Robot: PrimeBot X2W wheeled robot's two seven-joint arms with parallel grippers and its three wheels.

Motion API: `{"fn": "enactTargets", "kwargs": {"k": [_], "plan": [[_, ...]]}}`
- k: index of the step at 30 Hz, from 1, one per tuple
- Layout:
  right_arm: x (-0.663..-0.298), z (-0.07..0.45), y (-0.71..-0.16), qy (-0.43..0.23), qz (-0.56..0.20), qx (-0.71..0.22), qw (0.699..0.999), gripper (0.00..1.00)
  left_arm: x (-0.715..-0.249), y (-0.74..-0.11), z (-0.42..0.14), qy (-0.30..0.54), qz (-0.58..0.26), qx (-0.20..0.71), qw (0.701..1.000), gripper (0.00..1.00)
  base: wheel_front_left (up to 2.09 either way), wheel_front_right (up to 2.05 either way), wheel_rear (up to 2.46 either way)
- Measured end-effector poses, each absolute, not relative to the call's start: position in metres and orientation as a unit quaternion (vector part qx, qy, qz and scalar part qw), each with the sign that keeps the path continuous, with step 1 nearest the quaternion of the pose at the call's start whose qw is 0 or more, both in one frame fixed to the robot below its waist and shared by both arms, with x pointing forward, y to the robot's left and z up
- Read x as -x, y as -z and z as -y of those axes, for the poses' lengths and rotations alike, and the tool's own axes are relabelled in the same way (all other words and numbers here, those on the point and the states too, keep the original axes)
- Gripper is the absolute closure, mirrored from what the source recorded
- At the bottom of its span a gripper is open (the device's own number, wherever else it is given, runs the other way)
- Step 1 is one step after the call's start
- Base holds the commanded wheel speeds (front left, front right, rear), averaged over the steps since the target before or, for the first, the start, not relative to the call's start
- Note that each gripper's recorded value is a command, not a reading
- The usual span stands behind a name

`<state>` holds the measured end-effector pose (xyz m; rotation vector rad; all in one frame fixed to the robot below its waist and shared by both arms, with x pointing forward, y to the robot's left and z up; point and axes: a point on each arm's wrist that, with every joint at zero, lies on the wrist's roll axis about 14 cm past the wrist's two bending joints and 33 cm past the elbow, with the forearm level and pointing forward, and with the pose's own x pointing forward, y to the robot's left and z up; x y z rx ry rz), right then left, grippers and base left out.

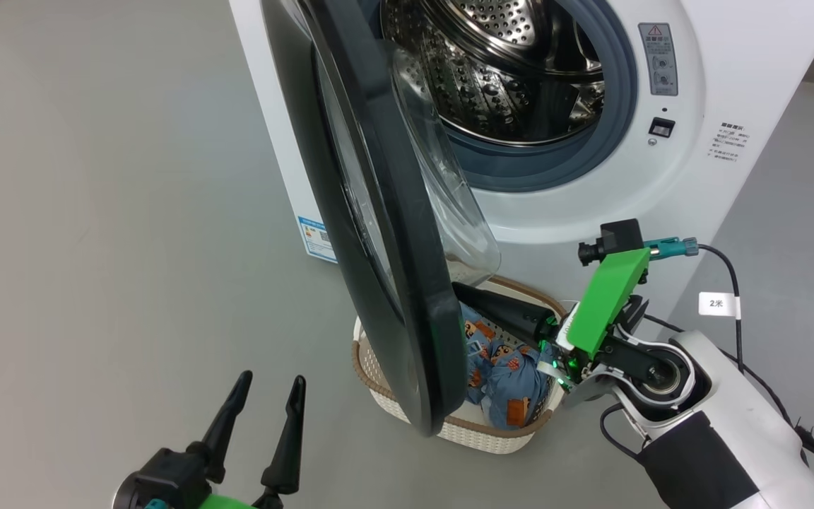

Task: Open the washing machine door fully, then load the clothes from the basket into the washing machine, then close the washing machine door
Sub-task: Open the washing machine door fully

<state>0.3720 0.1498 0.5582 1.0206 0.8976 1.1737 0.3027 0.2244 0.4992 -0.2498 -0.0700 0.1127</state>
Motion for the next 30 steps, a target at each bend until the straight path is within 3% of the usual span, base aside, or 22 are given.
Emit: {"fn": "enactTargets", "kwargs": {"k": [8,16,18,22,25,27,30], "plan": [[-0.363,-0.154,-0.558,-0.511,-0.394,-0.451,0.617,1.00,-0.301,-0.502,-0.225,-0.057,0.041,0.125,0.990,0.00,0.00,0.00,0.00],[-0.363,-0.144,-0.555,-0.494,-0.381,-0.463,0.629,0.99,-0.303,-0.504,-0.221,-0.047,0.044,0.125,0.990,0.00,0.00,0.00,0.00],[-0.364,-0.140,-0.555,-0.494,-0.375,-0.456,0.639,0.76,-0.304,-0.505,-0.219,-0.044,0.044,0.123,0.990,0.00,0.00,0.00,0.00],[-0.365,-0.129,-0.550,-0.480,-0.368,-0.458,0.651,0.53,-0.306,-0.504,-0.218,-0.035,0.041,0.118,0.992,0.00,0.00,0.00,0.00],[-0.368,-0.117,-0.543,-0.463,-0.364,-0.463,0.663,0.18,-0.306,-0.500,-0.214,-0.028,0.035,0.118,0.992,0.00,0.00,0.00,0.00],[-0.369,-0.110,-0.542,-0.456,-0.358,-0.466,0.669,0.02,-0.308,-0.500,-0.211,-0.022,0.035,0.118,0.992,0.00,0.00,0.00,0.00],[-0.370,-0.102,-0.540,-0.450,-0.350,-0.461,0.680,0.00,-0.312,-0.501,-0.207,-0.014,0.035,0.117,0.992,0.00,0.00,0.00,0.00]]}}
